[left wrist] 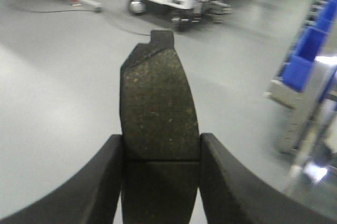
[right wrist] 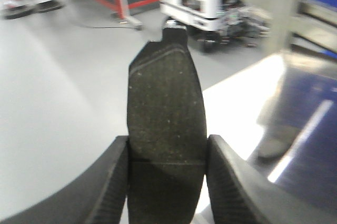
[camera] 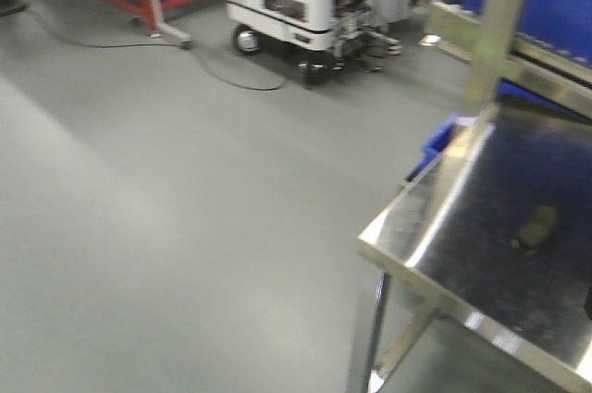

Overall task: Move and align brake pads A on conveyor
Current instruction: 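Drive the base away from the table holding both brake pads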

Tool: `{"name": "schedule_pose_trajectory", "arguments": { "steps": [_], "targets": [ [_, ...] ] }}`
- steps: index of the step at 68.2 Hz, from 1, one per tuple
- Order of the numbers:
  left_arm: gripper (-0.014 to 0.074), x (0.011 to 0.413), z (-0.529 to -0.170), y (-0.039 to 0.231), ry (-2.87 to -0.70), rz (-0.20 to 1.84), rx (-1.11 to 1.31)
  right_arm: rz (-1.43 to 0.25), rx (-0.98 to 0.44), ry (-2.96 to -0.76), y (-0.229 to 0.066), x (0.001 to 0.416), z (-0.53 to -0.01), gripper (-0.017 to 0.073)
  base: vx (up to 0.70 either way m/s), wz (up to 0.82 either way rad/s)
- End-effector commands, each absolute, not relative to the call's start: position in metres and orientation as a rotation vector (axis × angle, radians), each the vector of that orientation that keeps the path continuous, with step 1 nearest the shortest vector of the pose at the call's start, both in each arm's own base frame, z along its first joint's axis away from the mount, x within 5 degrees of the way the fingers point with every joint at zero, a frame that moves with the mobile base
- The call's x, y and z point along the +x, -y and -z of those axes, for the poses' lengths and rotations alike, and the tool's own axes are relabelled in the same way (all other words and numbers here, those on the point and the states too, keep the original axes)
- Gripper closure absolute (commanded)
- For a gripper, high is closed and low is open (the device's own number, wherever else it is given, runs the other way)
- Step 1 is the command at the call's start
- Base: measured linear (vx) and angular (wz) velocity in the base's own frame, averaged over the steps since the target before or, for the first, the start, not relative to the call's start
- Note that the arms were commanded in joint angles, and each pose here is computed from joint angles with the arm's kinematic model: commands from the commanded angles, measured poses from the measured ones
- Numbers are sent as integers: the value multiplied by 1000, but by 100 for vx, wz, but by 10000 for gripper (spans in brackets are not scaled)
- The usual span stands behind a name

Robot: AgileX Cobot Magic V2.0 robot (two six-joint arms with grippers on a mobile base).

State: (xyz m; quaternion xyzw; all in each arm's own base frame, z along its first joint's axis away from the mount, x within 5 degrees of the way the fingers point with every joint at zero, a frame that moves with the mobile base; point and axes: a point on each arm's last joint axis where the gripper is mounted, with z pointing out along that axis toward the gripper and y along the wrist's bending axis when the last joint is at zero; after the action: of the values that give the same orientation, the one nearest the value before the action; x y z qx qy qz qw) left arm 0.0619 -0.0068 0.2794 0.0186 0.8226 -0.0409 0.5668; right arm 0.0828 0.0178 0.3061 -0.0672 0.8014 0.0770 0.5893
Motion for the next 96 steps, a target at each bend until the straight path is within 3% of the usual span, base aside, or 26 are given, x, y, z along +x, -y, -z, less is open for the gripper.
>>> {"name": "schedule_pose_trajectory", "arguments": {
  "steps": [1,60,96],
  "targets": [
    [599,64,-297,7,-1814,107,35,-185,-171,-1743,-19,84,-324,566,-20,77],
    [600,64,-297,7,-1812,107,35,-184,-171,-1744,-19,84,-324,566,-7,87],
    [600,64,-297,7,-1812,107,35,-183,-171,-1745,-19,84,-324,566,15,30]
  ]
}}
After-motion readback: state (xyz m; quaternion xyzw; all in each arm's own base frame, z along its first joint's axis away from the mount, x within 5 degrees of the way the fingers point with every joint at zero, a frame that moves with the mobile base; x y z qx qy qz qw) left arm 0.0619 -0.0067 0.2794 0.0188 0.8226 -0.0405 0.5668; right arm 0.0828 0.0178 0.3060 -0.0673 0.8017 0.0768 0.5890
